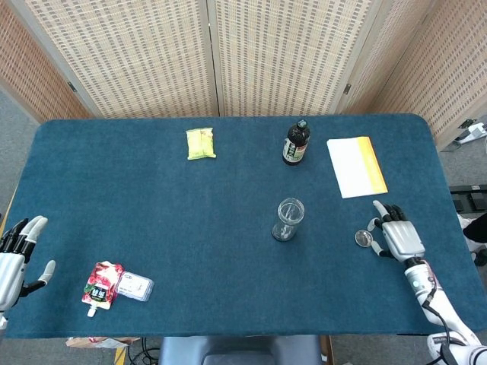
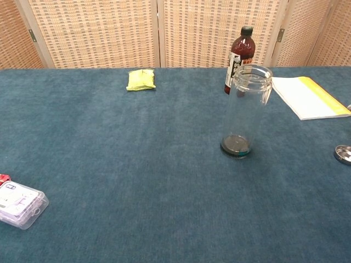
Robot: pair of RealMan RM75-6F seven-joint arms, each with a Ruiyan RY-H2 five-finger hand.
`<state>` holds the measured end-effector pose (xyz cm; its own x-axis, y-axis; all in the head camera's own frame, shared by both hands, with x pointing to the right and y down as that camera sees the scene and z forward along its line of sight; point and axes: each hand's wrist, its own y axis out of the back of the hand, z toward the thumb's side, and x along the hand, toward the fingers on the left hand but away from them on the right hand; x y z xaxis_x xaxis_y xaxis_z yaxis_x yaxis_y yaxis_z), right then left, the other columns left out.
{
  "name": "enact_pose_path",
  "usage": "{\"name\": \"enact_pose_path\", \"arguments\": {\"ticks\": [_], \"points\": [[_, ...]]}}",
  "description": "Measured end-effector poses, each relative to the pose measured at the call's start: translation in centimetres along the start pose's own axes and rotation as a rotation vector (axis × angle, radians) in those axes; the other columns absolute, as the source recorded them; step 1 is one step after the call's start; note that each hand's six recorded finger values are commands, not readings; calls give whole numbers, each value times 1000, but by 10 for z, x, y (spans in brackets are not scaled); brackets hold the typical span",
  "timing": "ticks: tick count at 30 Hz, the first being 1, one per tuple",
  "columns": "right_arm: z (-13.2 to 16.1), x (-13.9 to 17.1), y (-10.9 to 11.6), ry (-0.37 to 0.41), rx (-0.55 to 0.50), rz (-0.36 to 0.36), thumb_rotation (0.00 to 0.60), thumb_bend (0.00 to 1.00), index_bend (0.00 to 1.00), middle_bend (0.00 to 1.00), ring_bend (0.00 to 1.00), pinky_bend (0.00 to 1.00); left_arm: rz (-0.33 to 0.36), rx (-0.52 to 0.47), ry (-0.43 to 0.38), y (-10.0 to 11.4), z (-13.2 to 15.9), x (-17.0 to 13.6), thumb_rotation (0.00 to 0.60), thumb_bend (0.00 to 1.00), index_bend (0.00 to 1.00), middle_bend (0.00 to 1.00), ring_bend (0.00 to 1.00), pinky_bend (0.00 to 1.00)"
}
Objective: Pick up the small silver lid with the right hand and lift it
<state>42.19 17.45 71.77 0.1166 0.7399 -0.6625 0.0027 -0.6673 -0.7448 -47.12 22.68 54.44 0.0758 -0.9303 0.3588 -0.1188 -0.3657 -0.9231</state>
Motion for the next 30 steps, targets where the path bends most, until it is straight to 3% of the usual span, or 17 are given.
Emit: {"name": "enact_pose_path", "arguments": {"ticks": [30], "points": [[13, -10, -16, 28, 24, 36, 600, 419, 522, 5, 0, 0, 12, -17, -4, 5, -5, -1, 600, 350, 0, 84, 0, 110]]}}
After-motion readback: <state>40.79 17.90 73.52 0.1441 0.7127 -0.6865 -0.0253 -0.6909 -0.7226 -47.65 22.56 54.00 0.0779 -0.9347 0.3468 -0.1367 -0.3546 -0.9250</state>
